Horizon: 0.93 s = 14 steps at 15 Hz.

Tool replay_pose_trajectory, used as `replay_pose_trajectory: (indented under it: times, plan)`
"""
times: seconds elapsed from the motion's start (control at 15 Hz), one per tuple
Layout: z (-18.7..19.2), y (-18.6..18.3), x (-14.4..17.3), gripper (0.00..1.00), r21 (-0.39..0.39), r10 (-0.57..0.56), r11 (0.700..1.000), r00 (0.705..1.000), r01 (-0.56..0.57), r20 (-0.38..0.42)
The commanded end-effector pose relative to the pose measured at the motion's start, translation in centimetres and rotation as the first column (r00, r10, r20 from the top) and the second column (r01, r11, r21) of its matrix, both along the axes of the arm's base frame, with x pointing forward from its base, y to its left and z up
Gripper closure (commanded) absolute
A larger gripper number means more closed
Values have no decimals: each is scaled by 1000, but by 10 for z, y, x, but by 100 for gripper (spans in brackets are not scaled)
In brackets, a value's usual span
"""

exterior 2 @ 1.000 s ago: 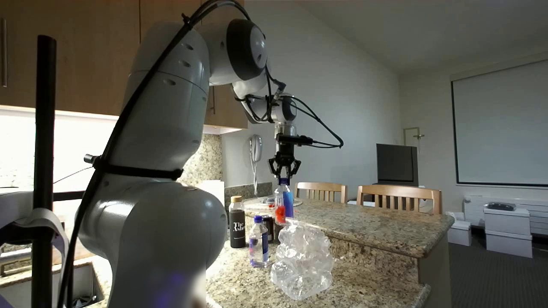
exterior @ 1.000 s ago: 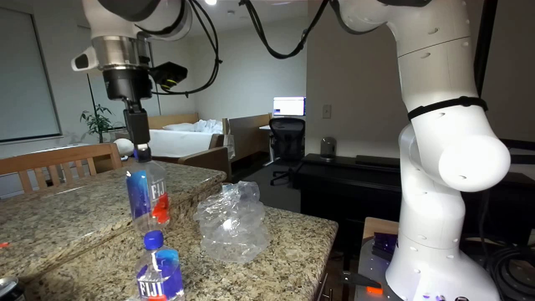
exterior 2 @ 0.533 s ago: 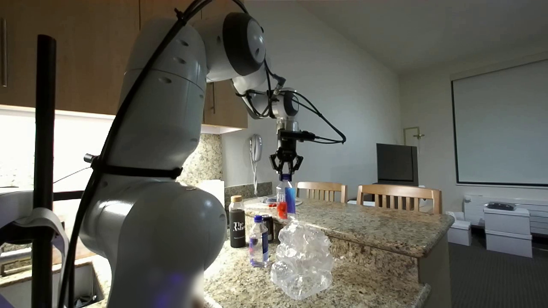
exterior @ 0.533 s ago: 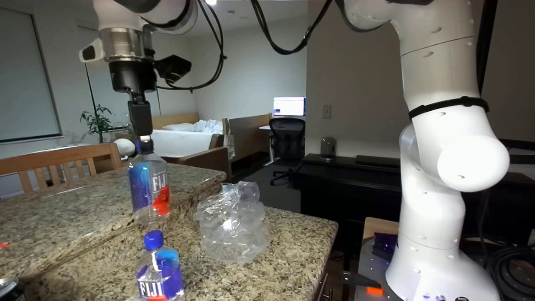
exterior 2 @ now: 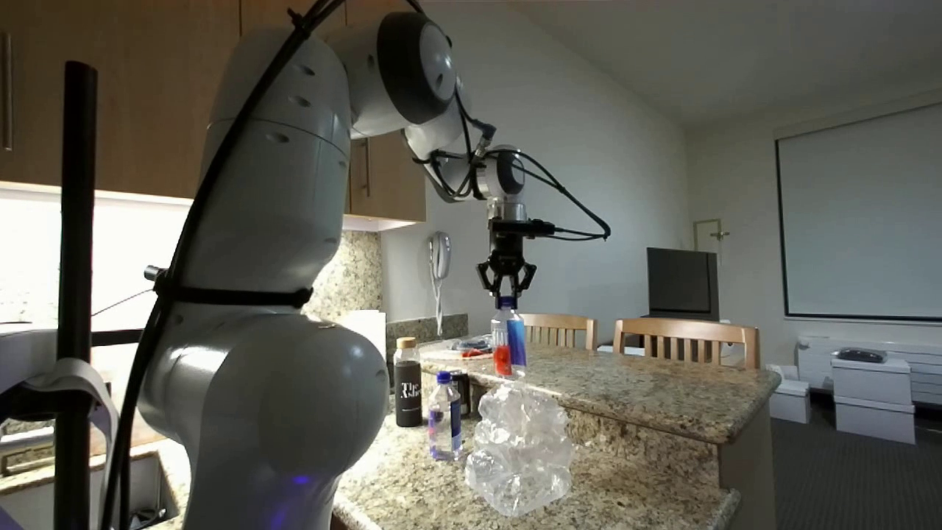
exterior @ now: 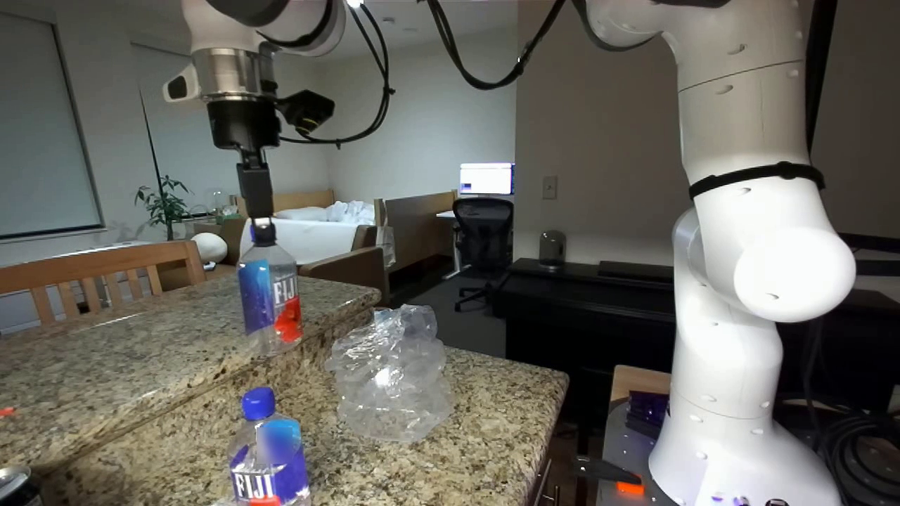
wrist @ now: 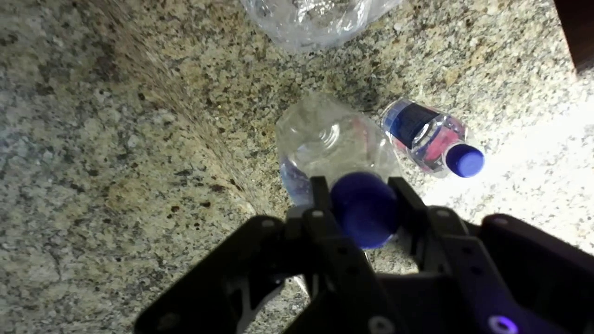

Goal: Put one of the water bottles on the counter in the plastic bag

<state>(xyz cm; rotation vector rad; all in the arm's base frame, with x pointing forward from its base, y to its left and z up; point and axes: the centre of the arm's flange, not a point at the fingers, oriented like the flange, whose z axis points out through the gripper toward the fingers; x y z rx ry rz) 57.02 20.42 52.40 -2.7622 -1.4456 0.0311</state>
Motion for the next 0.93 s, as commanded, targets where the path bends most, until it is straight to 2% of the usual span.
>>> replay_pose_trajectory:
  times: [0.0,0.27,0.67,0.87]
  plan:
    - [9,-28,-23,85,-3,-75,997,997,75,19]
    - [14,-54,-39,85,-6,-141,990,990,141,14]
    - [18,-82,-60,85,29,-169,985,986,170,-10]
    - [17,-97,-71,85,23,-196,980,981,196,-18]
